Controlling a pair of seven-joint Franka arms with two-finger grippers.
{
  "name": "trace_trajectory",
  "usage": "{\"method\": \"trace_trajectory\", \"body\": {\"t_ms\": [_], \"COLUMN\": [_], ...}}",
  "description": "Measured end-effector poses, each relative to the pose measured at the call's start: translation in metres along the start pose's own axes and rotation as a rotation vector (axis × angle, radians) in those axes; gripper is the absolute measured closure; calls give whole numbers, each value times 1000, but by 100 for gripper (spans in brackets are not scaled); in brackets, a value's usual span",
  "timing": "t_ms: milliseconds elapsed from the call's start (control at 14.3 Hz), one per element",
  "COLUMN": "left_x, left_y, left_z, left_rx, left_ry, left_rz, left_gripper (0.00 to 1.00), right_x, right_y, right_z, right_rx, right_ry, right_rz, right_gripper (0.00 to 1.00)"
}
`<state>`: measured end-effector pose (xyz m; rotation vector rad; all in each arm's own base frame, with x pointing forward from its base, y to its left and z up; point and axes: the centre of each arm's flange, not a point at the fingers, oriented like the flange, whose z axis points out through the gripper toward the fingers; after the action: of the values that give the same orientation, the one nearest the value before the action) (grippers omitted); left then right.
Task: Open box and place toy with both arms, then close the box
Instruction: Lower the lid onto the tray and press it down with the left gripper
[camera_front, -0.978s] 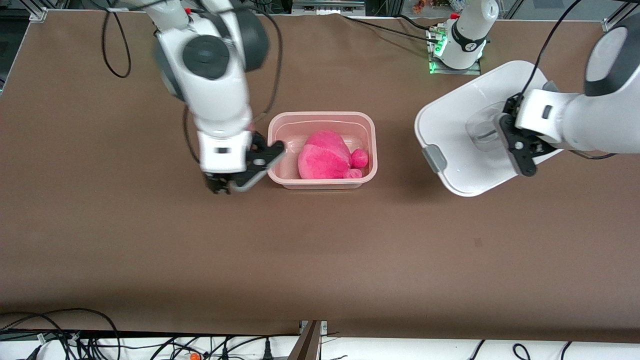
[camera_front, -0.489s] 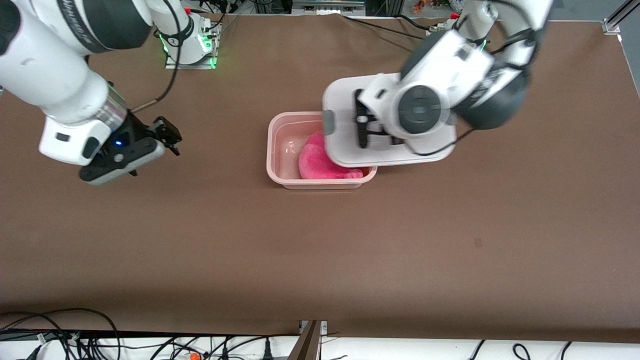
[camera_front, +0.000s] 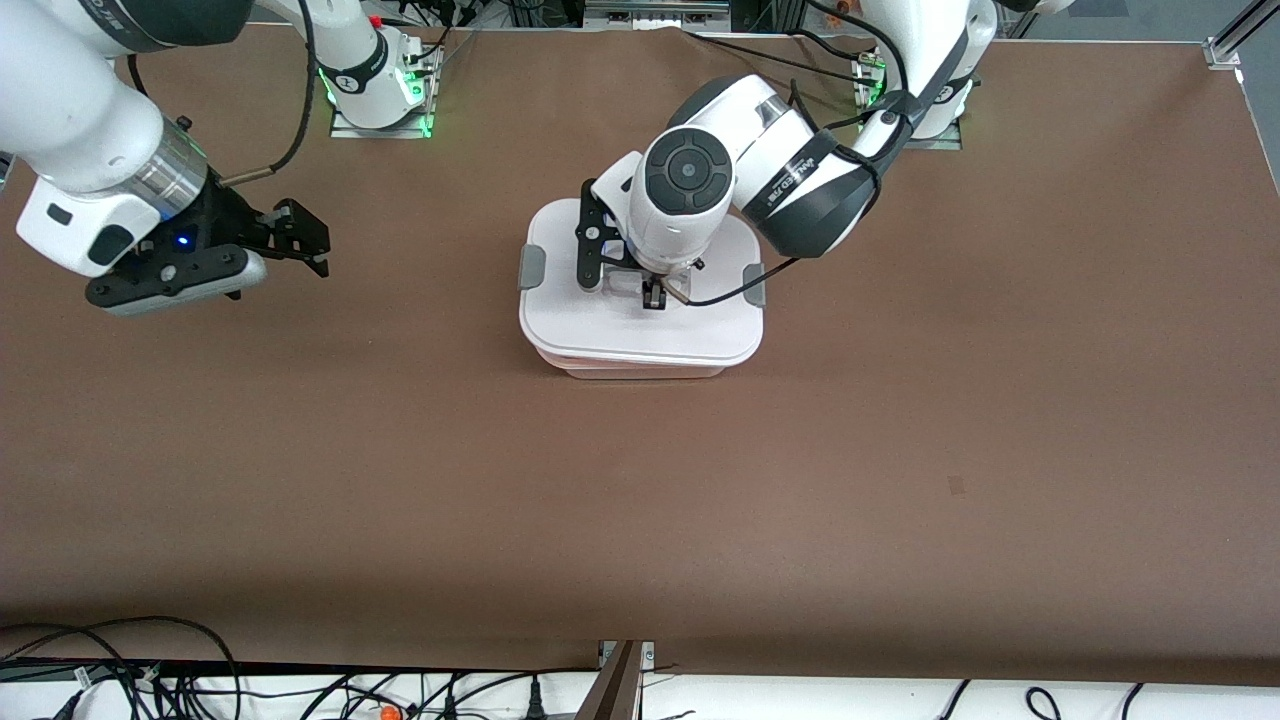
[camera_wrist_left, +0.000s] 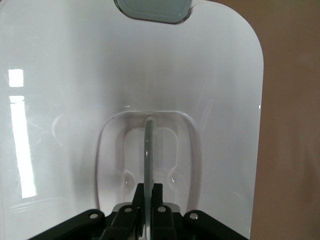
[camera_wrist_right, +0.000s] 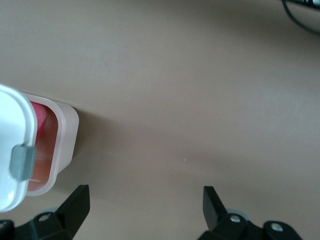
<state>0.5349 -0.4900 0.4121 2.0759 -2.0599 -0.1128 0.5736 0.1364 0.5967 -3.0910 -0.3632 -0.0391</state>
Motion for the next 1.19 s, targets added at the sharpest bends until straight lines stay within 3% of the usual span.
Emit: {"method": "trace_trajectory", "body": {"t_ms": [279,489,1188], "left_x": [3,3,17], "left_y": [-9,-7,4], "left_z": [49,65,74], "left_rx": [-1,-9,26], "left_ry": [-81,-105,-123], "left_rz": [5,11,4], "left_gripper": [93,93,93], "right_x": [-44,-73,-75], "right_y": [32,37,34], "right_z": [-20,-42,-52], "right_rx": [-13,-44,-71], "right_ry": [1,17,33], "right_rz": [52,60,55], "right_gripper": [0,0,0]}}
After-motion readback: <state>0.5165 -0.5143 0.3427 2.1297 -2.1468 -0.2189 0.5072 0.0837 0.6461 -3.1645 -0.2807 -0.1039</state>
